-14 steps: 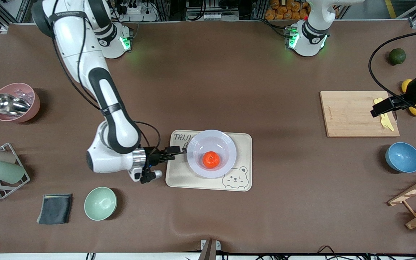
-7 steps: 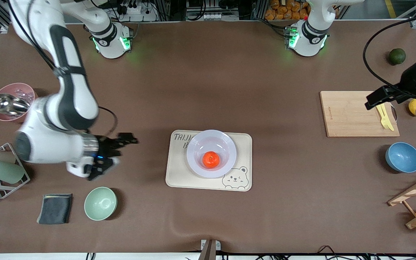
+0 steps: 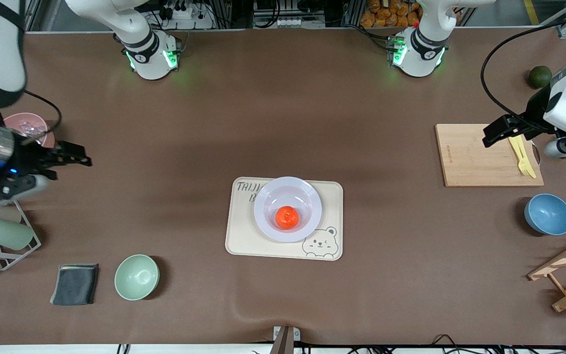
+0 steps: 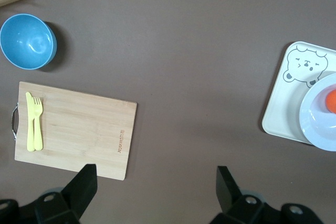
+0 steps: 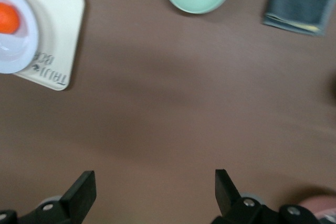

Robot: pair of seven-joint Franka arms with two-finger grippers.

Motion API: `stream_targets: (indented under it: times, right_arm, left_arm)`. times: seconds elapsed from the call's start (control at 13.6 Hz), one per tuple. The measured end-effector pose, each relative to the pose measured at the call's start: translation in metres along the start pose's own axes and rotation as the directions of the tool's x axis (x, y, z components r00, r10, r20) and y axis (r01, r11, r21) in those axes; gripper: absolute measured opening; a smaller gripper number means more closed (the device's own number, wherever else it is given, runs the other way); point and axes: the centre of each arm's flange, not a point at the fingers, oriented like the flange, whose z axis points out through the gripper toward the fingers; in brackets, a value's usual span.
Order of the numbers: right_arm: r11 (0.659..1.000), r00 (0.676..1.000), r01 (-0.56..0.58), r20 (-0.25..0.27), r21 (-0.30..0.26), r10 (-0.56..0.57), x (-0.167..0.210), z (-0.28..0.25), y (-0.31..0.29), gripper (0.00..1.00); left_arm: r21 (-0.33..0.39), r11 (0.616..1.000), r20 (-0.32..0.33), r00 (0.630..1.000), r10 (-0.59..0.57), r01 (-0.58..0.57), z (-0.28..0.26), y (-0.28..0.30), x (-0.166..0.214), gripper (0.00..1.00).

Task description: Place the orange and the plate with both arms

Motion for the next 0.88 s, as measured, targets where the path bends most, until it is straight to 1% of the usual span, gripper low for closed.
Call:
stream_targets:
  times: [0.07,0.15,0.22,0.37,0.44,0.59,0.73,0.88]
  right_arm:
    - [0.999,0.999,-0.036,-0.003,-0.034,0.036,-0.009,-0.012,0.003,1.0]
    - [0.996,0.998,-0.065,-0.004,-0.057,0.065,-0.015,-0.02,0.001,1.0]
    - [0.993,0.995,-0.097,-0.004,-0.063,0.097,-0.02,-0.026,-0.003,1.0]
    - [0.987,0.989,-0.149,-0.014,-0.057,0.148,-0.031,-0.039,-0.003,1.0]
    - [0.985,0.987,-0.159,-0.02,-0.06,0.158,-0.038,-0.047,-0.001,1.0]
    - [0.982,0.985,-0.171,-0.037,-0.086,0.168,-0.052,-0.063,0.003,1.0]
    - [0.979,0.983,-0.181,-0.042,-0.091,0.178,-0.065,-0.076,-0.003,1.0]
    - [0.974,0.978,-0.209,-0.045,-0.09,0.206,-0.069,-0.08,-0.009,1.0]
  left_arm:
    - [0.0,1.0,0.0,1.0,0.002,-0.002,0.0,0.0,0.0,1.0]
    - [0.0,1.0,-0.001,1.0,0.007,-0.007,-0.001,-0.001,0.0,1.0]
    - [0.0,1.0,-0.002,1.0,0.019,-0.019,-0.001,-0.001,0.0,1.0]
    - [-0.001,0.999,-0.006,0.999,0.035,-0.035,-0.004,-0.003,-0.001,1.0]
    - [-0.002,0.999,-0.009,0.999,0.035,-0.035,-0.005,-0.004,-0.001,1.0]
    - [-0.002,0.999,-0.011,0.999,0.036,-0.036,-0.006,-0.004,-0.002,1.0]
    - [-0.002,0.999,-0.011,0.999,0.036,-0.036,-0.006,-0.004,-0.002,1.0]
    - [-0.002,0.999,-0.011,0.999,0.036,-0.036,-0.006,-0.004,-0.001,1.0]
